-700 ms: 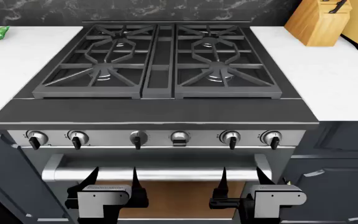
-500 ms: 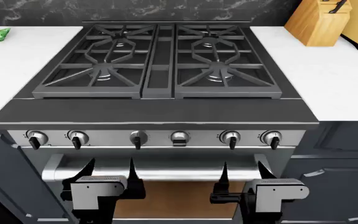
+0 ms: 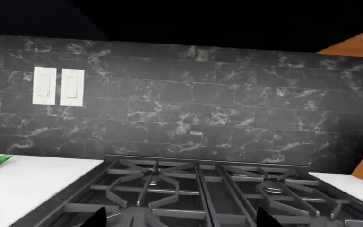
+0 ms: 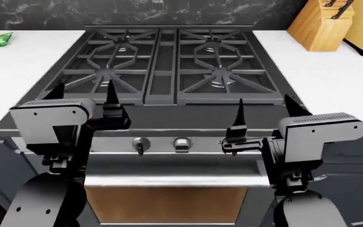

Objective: Pick the butter stick from the counter and place it in the cabinet.

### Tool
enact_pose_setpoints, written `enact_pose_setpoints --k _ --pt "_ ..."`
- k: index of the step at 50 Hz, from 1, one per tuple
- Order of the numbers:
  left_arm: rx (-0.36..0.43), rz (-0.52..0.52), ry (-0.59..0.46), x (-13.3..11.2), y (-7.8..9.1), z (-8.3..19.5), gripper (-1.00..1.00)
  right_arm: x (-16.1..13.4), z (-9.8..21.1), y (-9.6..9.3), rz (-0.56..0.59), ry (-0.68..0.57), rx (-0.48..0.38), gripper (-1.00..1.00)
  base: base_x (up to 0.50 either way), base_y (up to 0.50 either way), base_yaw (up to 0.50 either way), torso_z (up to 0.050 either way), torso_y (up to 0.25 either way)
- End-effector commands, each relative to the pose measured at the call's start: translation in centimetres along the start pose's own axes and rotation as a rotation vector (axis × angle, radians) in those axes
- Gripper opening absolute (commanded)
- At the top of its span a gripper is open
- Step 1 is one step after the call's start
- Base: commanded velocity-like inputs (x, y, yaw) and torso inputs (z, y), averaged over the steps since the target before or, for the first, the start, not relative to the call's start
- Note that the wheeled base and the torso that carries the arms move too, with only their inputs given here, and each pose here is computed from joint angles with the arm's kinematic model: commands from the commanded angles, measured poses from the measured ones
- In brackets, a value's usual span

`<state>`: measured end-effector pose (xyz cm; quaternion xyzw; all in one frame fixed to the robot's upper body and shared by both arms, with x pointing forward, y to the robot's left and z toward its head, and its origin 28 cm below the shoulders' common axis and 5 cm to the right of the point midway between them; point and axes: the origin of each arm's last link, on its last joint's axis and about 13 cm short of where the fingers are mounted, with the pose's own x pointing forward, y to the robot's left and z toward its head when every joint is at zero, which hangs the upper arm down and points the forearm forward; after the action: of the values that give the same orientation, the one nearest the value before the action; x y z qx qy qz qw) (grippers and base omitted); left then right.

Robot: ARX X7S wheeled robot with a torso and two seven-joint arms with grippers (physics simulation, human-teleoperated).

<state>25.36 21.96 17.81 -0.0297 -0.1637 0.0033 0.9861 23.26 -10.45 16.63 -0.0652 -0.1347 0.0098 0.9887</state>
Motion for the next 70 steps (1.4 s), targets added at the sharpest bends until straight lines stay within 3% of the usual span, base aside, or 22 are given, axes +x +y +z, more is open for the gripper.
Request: enact_pose_setpoints --k 1,12,34,70 --pt "-0.007 -0.014 -0.073 1.1 -0.2 3.8 1.00 0.4 3.5 -0.4 0.011 -0.064 -0.040 1.00 0.00 0.00 0.00 0.050 0.000" --pt "0.003 -0.027 -0.101 2.1 -0.2 5.3 1.00 1.4 4.9 -0.8 0.017 -0.083 -0.065 1.00 0.00 0.00 0.00 0.050 0.000" --pt "0.020 -0.035 -0.103 1.9 -0.2 5.3 1.00 1.5 5.6 -1.0 0.017 -0.098 -0.091 1.00 0.00 0.00 0.00 0.050 0.000" --pt "0.039 -0.009 -0.116 1.7 0.3 5.0 1.00 1.5 5.2 -0.7 0.019 -0.109 -0.079 1.00 0.00 0.50 0.00 0.000 0.000"
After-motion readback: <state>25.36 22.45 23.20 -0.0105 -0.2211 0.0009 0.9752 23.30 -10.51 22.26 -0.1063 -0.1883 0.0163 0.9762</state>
